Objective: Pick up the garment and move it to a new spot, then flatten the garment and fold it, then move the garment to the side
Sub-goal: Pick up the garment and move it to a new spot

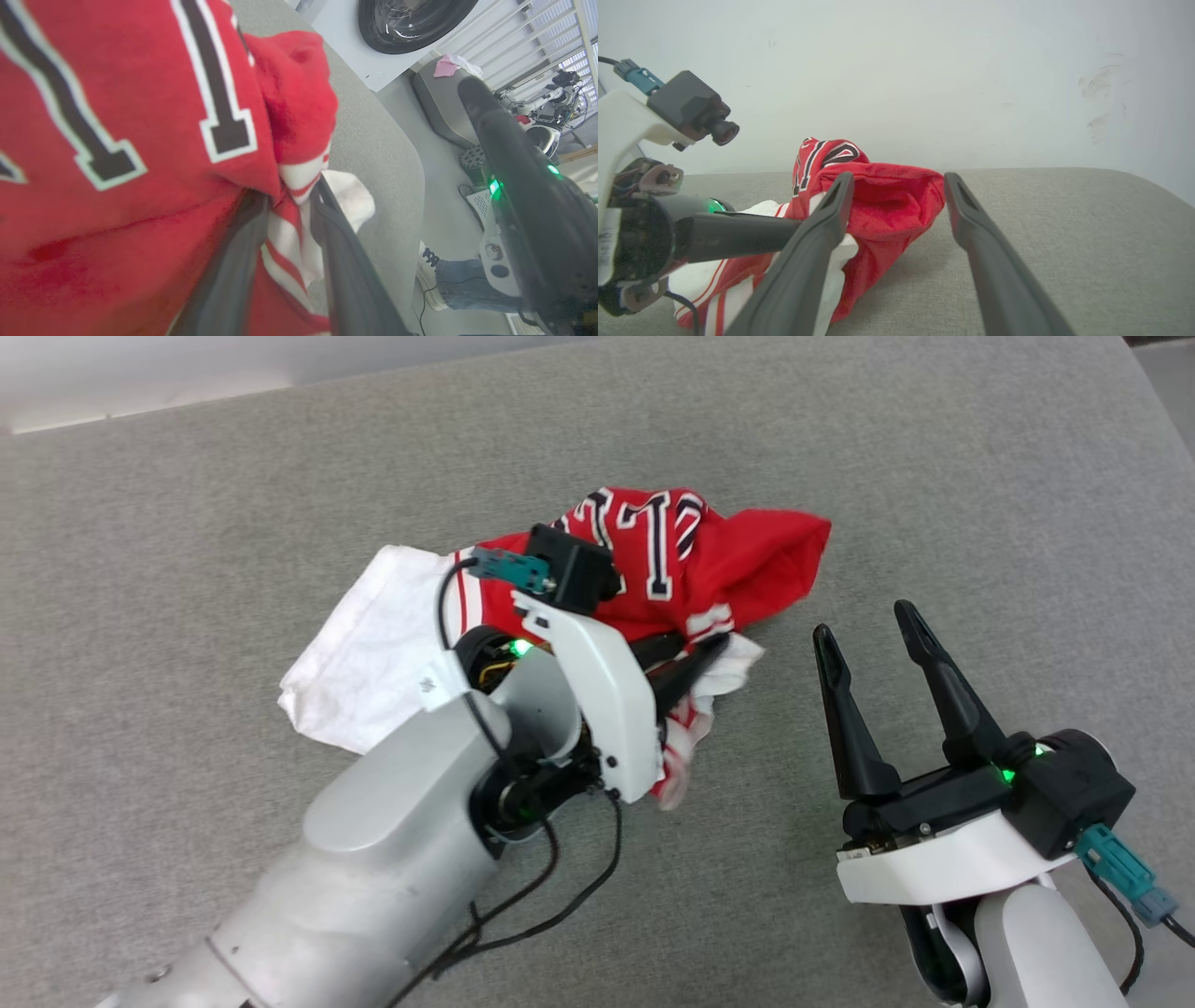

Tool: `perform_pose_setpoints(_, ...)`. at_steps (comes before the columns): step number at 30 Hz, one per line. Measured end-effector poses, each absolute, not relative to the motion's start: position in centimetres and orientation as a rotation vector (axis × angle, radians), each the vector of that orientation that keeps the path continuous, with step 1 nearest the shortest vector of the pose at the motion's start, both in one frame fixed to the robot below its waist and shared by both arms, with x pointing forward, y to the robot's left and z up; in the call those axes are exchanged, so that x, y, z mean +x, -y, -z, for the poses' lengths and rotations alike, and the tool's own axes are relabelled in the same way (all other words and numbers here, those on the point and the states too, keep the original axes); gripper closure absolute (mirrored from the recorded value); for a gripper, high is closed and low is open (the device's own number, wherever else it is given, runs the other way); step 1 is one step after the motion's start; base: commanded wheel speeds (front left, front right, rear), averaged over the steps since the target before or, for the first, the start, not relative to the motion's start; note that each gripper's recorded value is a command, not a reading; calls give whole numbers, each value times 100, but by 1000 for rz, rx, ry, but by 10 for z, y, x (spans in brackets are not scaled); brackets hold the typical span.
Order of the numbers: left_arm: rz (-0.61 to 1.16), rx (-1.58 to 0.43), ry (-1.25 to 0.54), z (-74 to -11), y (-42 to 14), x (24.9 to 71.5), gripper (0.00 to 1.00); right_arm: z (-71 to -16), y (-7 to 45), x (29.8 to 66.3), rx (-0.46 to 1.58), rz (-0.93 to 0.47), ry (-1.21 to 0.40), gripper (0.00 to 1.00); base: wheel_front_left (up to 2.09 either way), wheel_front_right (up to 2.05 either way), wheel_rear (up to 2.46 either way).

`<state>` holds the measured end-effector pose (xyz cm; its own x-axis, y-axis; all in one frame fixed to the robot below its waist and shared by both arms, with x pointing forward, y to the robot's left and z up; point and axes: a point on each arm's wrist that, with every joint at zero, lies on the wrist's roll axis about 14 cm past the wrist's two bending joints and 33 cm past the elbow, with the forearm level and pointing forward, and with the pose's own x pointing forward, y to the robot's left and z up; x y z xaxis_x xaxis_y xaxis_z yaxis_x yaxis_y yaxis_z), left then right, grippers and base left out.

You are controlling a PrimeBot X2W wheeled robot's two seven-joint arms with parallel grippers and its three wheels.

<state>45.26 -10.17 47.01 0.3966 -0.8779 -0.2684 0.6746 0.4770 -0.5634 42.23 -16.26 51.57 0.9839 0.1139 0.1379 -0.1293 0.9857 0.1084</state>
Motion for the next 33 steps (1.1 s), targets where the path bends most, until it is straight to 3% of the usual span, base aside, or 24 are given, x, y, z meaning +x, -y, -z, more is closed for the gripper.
perform_pose_setpoints(10, 920, -373, -378, -481, 89, 479, 0, -520, 163, 417, 120, -120, 140, 0, 0, 0, 0)
perform_pose_setpoints(15, 781, -290, -103, -524, 27, 508, 0, -529, 153, 413, 114, -149, 164, 0, 0, 0, 0)
perform_pose_setpoints(20, 619, -174, 63, -559, -42, 516, 0, -536, 144, 407, 112, -176, 181, 0, 0, 0, 0)
perform_pose_setpoints(25, 447, -79, 257, -608, -103, 498, 0, -543, 137, 404, 107, -195, 200, 0, 0, 0, 0)
perform_pose_setpoints(33, 271, -46, 267, -588, -157, 434, 0, -548, 128, 397, 90, -222, 215, 0, 0, 0, 0)
